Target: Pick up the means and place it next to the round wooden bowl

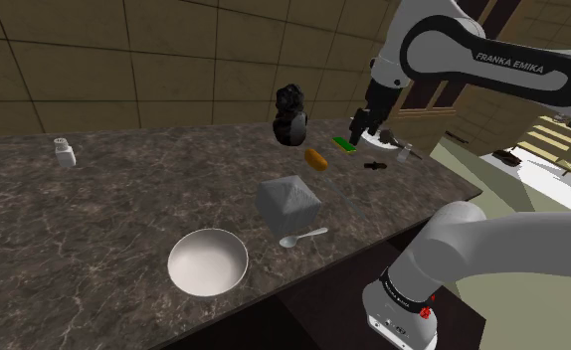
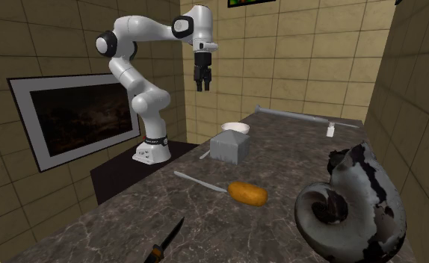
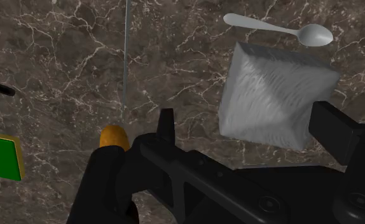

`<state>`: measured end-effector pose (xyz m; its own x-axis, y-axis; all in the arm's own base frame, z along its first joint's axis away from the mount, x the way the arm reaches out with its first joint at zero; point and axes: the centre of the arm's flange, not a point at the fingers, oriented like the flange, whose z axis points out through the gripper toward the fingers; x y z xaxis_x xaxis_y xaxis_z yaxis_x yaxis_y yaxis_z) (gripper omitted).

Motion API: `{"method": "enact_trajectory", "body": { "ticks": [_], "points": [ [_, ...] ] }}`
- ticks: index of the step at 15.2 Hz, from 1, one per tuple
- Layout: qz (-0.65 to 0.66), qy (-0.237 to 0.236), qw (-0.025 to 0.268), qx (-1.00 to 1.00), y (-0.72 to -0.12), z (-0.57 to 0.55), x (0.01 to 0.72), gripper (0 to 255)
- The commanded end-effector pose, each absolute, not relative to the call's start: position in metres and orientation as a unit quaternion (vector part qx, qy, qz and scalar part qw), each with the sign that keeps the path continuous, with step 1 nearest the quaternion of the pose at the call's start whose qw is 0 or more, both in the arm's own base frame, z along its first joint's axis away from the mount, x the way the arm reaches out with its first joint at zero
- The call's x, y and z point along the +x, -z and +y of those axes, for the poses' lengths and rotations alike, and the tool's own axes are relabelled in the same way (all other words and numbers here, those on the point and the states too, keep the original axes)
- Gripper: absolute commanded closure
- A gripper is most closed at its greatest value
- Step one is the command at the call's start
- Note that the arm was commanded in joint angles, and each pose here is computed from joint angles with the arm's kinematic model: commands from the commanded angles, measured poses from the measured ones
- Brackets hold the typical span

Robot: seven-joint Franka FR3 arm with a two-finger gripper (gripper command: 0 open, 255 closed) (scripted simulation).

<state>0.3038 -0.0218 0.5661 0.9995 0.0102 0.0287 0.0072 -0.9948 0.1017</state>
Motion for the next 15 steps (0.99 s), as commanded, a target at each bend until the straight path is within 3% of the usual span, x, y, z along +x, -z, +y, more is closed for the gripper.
{"method": "enact_trajectory", "body": {
  "ticks": [1, 15],
  "points": [
    [0.004, -0.015, 0.051, 0.999, -0.566, -0.022, 0.304, 0],
    [-0.055, 0.007, 0.022, 0.998, -0.416, -0.136, 0.332, 0]
  ]
}}
